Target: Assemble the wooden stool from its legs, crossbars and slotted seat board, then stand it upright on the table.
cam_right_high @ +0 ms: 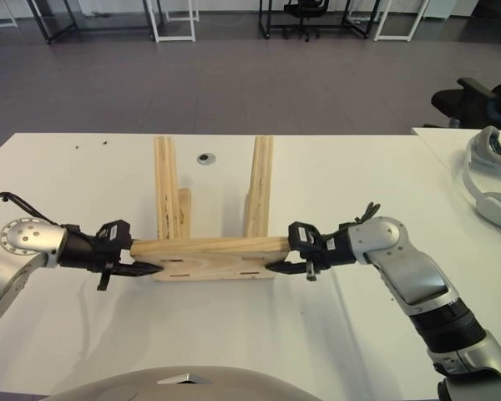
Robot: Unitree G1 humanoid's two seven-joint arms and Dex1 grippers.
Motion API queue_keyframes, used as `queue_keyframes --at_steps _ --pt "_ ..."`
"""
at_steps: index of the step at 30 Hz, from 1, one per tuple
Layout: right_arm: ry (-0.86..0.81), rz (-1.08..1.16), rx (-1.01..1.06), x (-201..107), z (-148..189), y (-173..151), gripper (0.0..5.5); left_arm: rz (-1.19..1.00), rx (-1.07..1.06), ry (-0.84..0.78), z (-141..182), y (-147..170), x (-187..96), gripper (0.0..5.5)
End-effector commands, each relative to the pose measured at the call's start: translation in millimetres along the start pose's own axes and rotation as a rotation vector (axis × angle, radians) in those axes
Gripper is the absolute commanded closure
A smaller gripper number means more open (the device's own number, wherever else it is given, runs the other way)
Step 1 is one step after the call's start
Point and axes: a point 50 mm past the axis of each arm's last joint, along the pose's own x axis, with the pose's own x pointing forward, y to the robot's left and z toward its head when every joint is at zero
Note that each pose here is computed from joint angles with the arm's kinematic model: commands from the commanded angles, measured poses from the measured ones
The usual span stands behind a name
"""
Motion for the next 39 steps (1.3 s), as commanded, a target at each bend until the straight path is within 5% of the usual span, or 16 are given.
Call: queue_keyframes --at_steps 1,5,9,17,21,28,39 --pt "-0.245 0.061 -0.084 -43 87 -18 3.99 -0.149 0.034 -0.313 93 8 -32 4.01" --pt "-0.296 0.354 0.086 -88 155 -14 3.99 -0.402 -0.142 -0.354 153 0 -64 4.01" --pt "-0.288 0.769 0.451 -111 195 1 4.01 -0.682 -0.445 -0.328 174 -9 -95 4.07" --pt "-0.262 1.144 1.033 -93 136 31 4.16 -0.92 -1.038 -0.243 112 -40 -96 4.19" --pt "-0.262 1.082 1.189 -67 107 18 4.16 -0.82 -1.121 -0.252 82 -29 -75 4.19" --pt "-0.322 0.815 1.349 -44 57 2 2.54 -0.491 -1.151 -0.292 37 -10 -37 2.99" --pt "-0.486 0.268 1.344 -88 19 -11 0.41 -0.21 -1.094 -0.418 36 7 -52 1.08"
